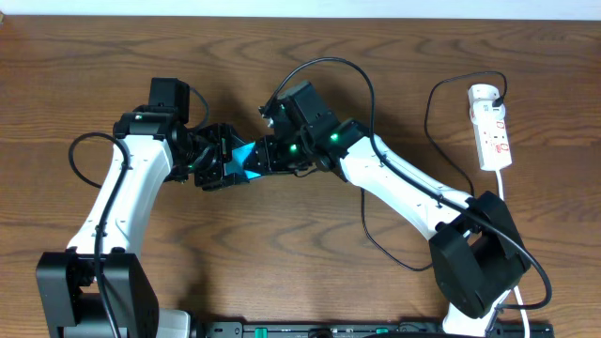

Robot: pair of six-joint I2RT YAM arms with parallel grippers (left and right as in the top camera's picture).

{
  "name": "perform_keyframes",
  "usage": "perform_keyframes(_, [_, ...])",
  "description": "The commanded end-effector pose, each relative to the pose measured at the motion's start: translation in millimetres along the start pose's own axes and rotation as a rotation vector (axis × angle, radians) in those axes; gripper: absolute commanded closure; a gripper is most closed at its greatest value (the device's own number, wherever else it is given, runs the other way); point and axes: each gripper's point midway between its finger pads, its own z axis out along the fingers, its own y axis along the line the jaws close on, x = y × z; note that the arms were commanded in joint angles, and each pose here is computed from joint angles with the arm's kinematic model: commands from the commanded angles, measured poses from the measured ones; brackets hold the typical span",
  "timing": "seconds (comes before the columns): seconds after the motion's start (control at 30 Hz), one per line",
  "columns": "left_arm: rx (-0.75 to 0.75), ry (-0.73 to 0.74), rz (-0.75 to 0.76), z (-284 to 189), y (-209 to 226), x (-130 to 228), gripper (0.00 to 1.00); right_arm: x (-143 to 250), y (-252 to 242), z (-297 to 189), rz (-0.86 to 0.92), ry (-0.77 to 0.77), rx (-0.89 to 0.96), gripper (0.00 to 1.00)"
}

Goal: Plug charger to phone and switch on socket
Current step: 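Close the right gripper on the phone's side edge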

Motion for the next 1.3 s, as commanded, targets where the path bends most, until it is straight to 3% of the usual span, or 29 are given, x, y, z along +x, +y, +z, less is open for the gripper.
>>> perform_keyframes(0.0, [0.004, 0.02, 0.014, -2.6, -1.6, 5.2, 0.93, -3.8, 4.6, -1.7, -0.004, -0.018, 0.013, 0.73])
perform_keyframes(0.57, [-0.005, 0.012, 0.017, -2.2, 0.7, 4.1, 0.93, -9.5, 7.6, -1.8, -0.001, -0.041, 0.003, 0.73])
perform_keyframes(1.27, [-0.002, -0.006, 0.021, -2.2, 0.2, 1.0, 0.93, -8.2, 9.9, -0.5, 0.0, -0.039, 0.0, 0.84])
